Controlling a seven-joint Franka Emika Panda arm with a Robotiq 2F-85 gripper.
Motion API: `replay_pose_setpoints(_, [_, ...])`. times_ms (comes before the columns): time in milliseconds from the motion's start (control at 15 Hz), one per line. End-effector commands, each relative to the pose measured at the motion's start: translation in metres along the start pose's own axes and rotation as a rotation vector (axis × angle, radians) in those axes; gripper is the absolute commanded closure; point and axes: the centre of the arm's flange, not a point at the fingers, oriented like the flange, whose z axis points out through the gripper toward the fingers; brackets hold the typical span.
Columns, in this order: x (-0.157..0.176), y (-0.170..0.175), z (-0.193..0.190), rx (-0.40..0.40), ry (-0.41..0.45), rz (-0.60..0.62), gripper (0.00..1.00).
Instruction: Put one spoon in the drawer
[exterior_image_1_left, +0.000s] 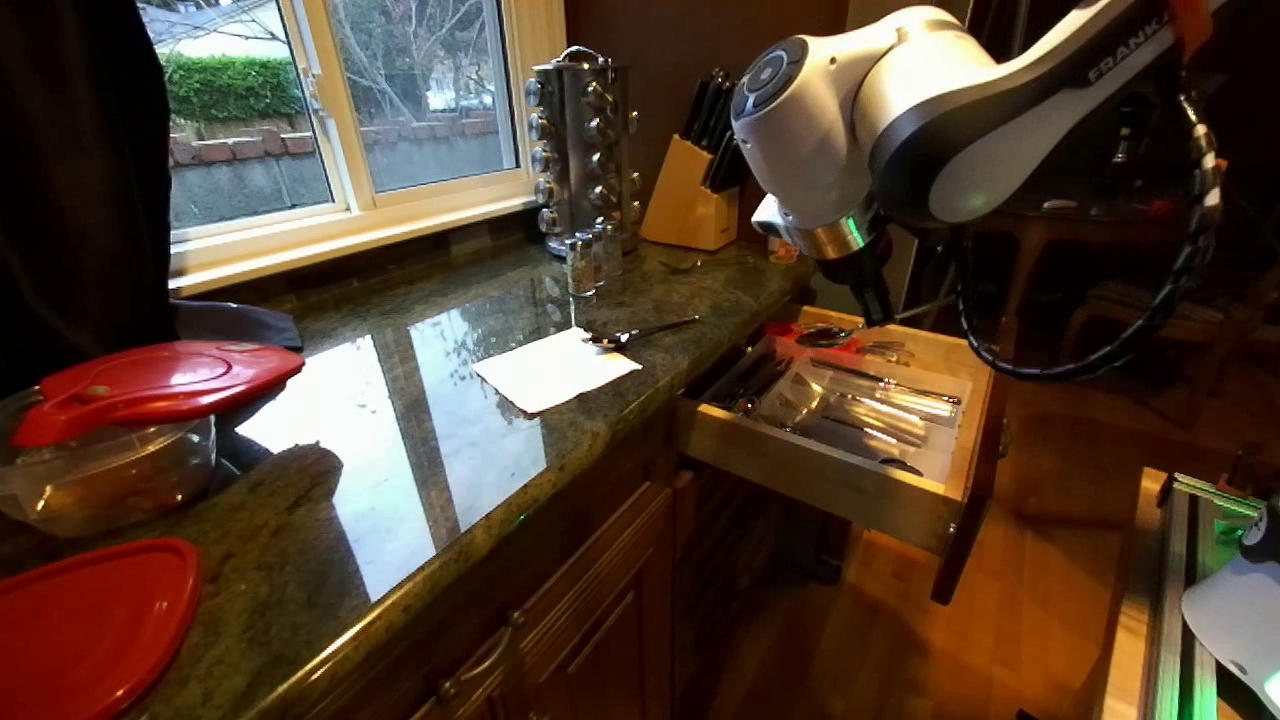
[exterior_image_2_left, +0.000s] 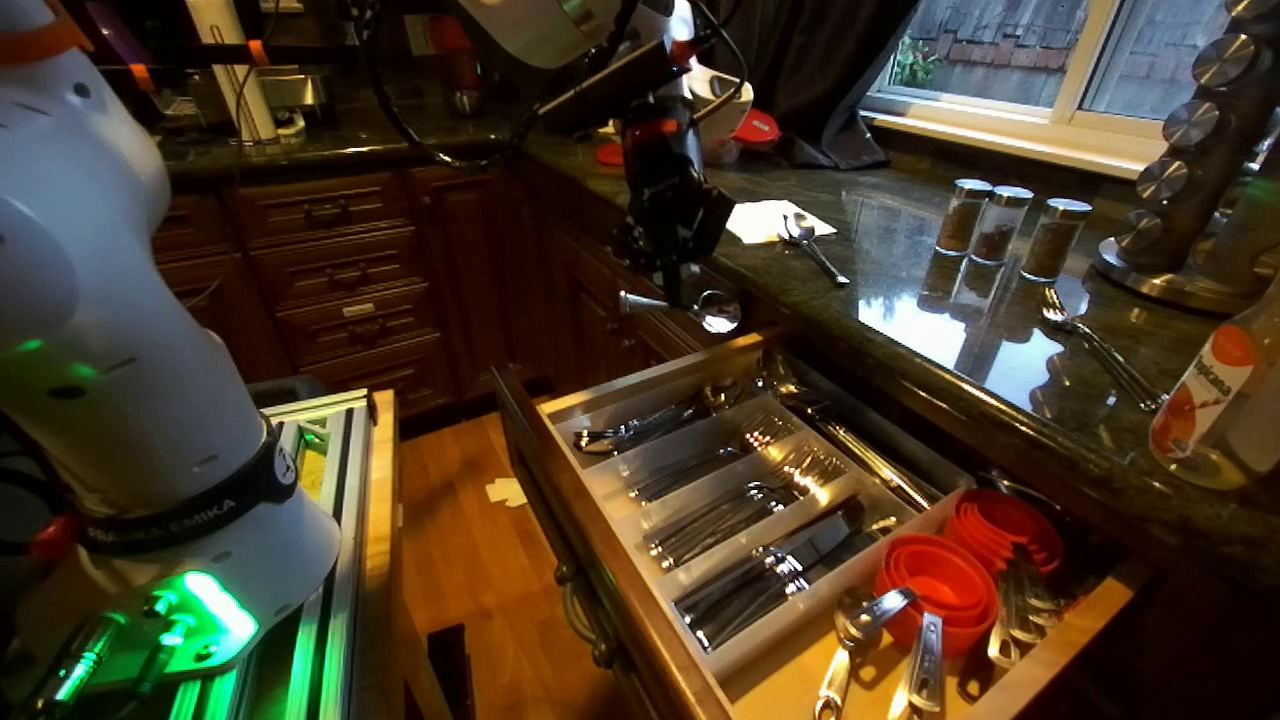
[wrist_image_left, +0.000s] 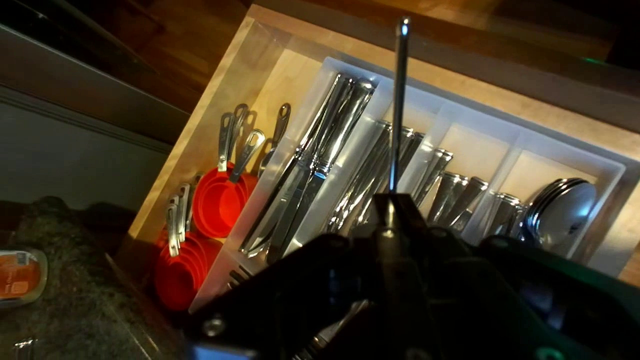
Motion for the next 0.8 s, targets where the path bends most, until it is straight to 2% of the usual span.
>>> replay_pose_setpoints(0, [0.019,-0.020,0.018,-0.092,0.023,0.096,0.99])
replay_pose_setpoints(400, [0.048,-0.049,0.029,-0.144,0.114,0.155,0.99])
replay_pose_setpoints(467, [0.039,-0.036,0.024,-0.110,0.084,0.133,0.96])
replay_pose_setpoints(733, [0.045,-0.046,0.026,-0.123,0.092,0.144,0.96])
